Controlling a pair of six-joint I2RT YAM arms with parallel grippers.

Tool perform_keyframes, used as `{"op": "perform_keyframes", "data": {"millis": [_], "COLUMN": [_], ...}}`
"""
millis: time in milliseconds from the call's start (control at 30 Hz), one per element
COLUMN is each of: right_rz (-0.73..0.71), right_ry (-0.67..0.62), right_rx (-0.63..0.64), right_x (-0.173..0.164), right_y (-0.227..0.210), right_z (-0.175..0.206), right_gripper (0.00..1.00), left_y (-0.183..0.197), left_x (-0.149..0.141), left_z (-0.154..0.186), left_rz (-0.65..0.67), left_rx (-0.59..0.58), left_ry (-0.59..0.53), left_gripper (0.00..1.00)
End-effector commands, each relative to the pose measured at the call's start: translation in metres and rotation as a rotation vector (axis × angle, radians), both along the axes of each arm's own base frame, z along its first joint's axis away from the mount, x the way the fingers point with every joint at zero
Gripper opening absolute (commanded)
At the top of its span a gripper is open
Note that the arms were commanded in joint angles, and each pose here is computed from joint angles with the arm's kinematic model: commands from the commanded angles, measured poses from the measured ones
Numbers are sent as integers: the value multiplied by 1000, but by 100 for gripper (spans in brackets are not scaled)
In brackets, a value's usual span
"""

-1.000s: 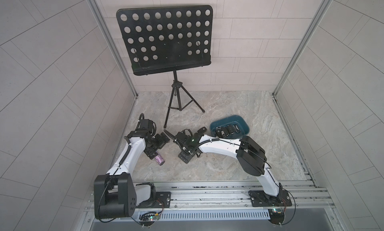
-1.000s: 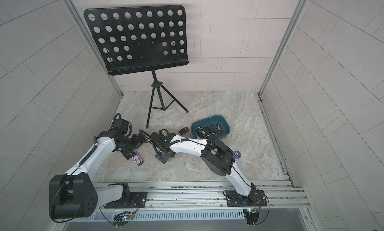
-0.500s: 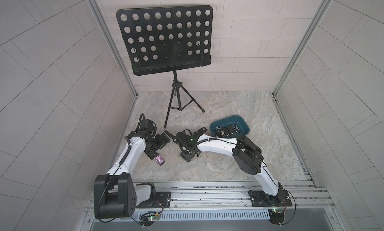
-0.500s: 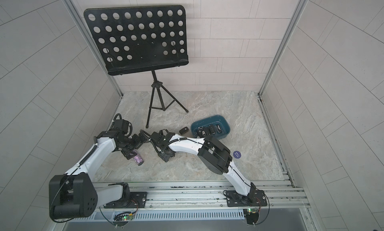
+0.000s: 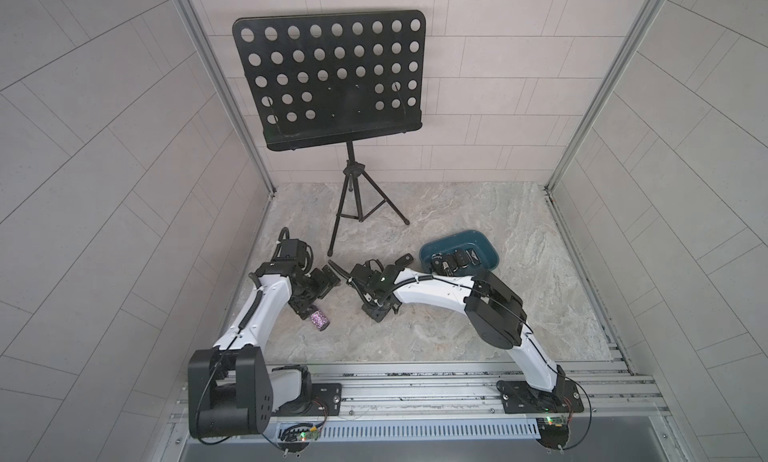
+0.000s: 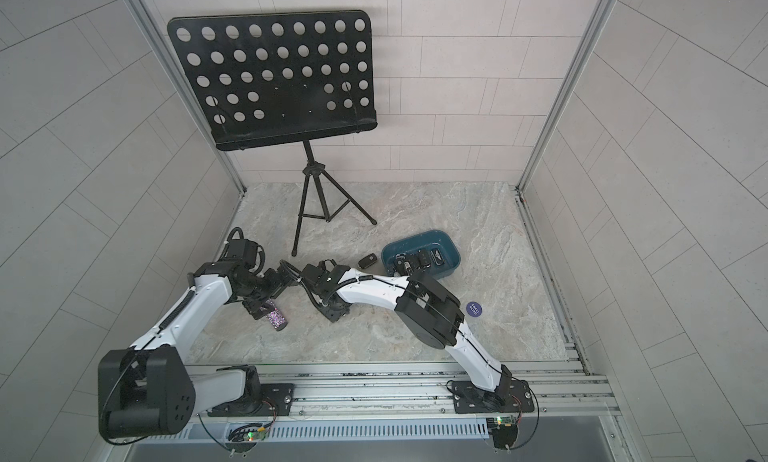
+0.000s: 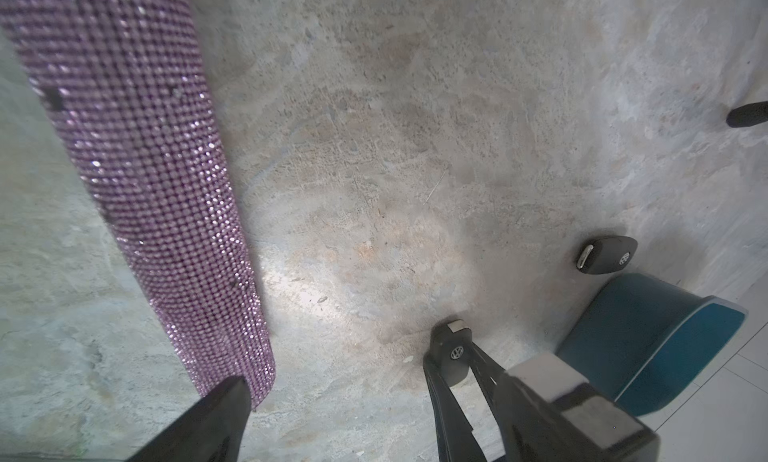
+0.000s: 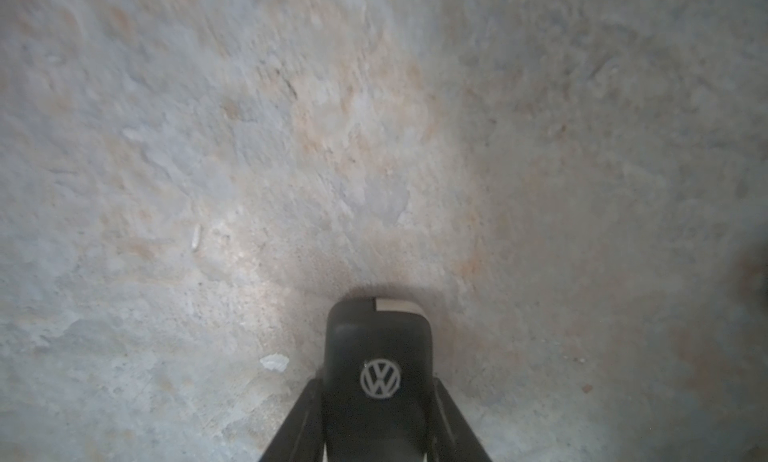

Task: Place the car key into the storage box
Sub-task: Pick up the car key from the center of the board, then place the car key in the storage box.

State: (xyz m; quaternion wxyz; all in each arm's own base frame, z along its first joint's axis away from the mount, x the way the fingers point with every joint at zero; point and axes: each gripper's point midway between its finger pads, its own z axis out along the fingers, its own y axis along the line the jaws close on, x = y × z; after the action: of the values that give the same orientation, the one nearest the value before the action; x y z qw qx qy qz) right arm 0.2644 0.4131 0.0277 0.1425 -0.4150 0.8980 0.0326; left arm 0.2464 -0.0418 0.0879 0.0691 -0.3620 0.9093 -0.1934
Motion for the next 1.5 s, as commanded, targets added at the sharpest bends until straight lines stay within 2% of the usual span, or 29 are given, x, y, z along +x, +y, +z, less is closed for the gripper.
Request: {"op": "perform_keyframes", "data": {"millis": [0,133,267,567,833,1167,1467], "right_rz": [-2,-5,-12,-48,-101,-216,-381], "right_ry": [37,41,40,10,-29,-88,-123], "right_rx": [-69,-55,-13,112,234,329,318], "right_x": [-4,-4,-1,9,23,53,86], "right_y": [-14,-13,-8,-7,-24,-81,-159], "right_z": [-20,-17,-6,39,84,127,133], "right_gripper": [34,29,27,27,27,27,28], "left_y": [2,2,2,0,-5,-35,-86], "left_x": [-7,-8,-8,-6,-2,23,66], "left_z": [-3,-4,-4,-4,-1,8,17], "left_rz": [8,9,9,1,-14,-111,-231], "left_rx": [5,6,4,-7,-19,53,100], "left_ry": [22,24,25,23,15,6,-5], "left_gripper": [99,99,99,99,98,98,98]}}
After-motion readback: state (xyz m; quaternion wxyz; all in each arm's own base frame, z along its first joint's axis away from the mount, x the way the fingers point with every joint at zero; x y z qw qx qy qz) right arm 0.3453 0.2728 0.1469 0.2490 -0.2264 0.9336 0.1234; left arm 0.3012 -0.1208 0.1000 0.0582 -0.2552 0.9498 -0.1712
